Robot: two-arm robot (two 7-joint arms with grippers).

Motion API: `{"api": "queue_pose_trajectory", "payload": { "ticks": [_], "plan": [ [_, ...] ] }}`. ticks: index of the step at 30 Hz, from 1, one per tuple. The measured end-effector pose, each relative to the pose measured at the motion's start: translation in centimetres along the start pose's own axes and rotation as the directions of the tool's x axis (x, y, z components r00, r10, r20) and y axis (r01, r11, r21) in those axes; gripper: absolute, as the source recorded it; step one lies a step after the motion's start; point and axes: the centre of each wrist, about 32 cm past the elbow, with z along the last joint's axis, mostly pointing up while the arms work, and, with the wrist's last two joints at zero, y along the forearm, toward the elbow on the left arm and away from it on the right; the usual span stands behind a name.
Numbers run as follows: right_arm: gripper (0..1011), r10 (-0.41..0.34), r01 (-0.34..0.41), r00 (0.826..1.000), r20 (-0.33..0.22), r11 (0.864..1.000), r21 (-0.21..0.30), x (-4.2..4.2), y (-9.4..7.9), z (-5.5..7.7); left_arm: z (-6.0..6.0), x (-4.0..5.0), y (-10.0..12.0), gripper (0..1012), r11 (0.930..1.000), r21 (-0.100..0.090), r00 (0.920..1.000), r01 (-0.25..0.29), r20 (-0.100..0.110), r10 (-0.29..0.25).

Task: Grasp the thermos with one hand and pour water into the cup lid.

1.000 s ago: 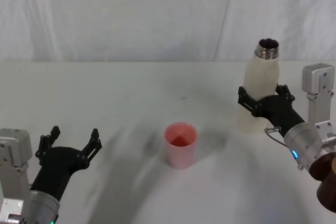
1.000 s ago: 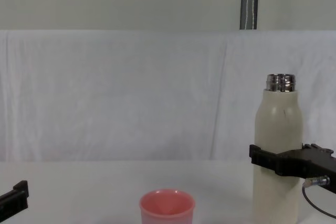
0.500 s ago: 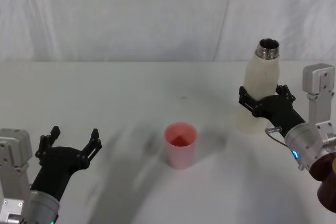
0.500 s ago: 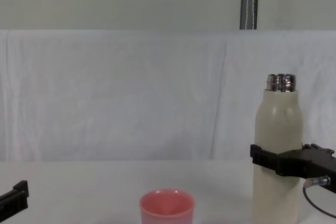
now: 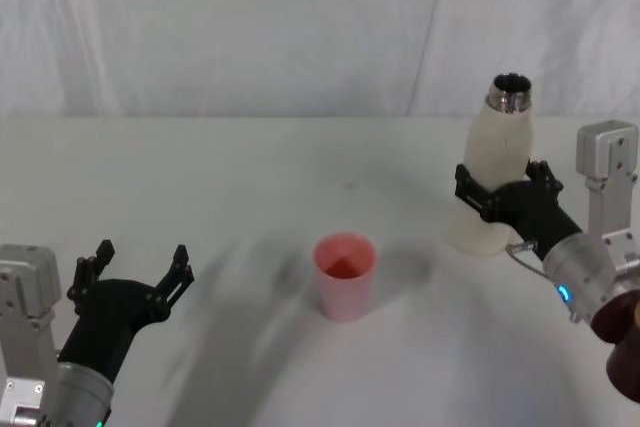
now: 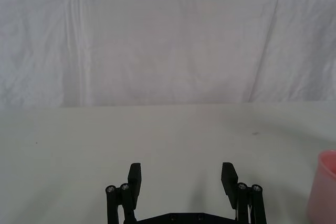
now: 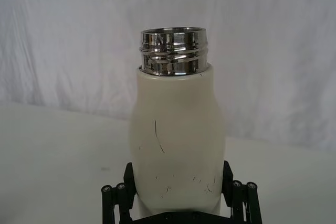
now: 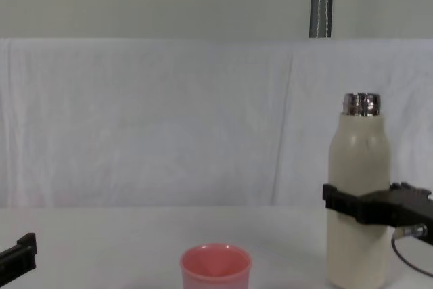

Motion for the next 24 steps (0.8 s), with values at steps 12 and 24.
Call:
{"api": "queue_pose_trajectory", "payload": {
  "ticks": [12, 24],
  "plan": [
    [959, 0.03, -0.041, 0.991, 0.129, 0.996, 0.083, 1.19, -0.7, 3.7, 0.0, 0.0, 0.0, 1001, 1.0, 0.0, 1.0, 0.0, 0.0, 0.0],
    [959, 0.055, -0.091, 0.943, 0.329, 0.991, 0.095, 2.34, -2.6, 6.1, 0.0, 0.0, 0.0, 1001, 1.0, 0.0, 1.0, 0.0, 0.0, 0.0]
  ]
}}
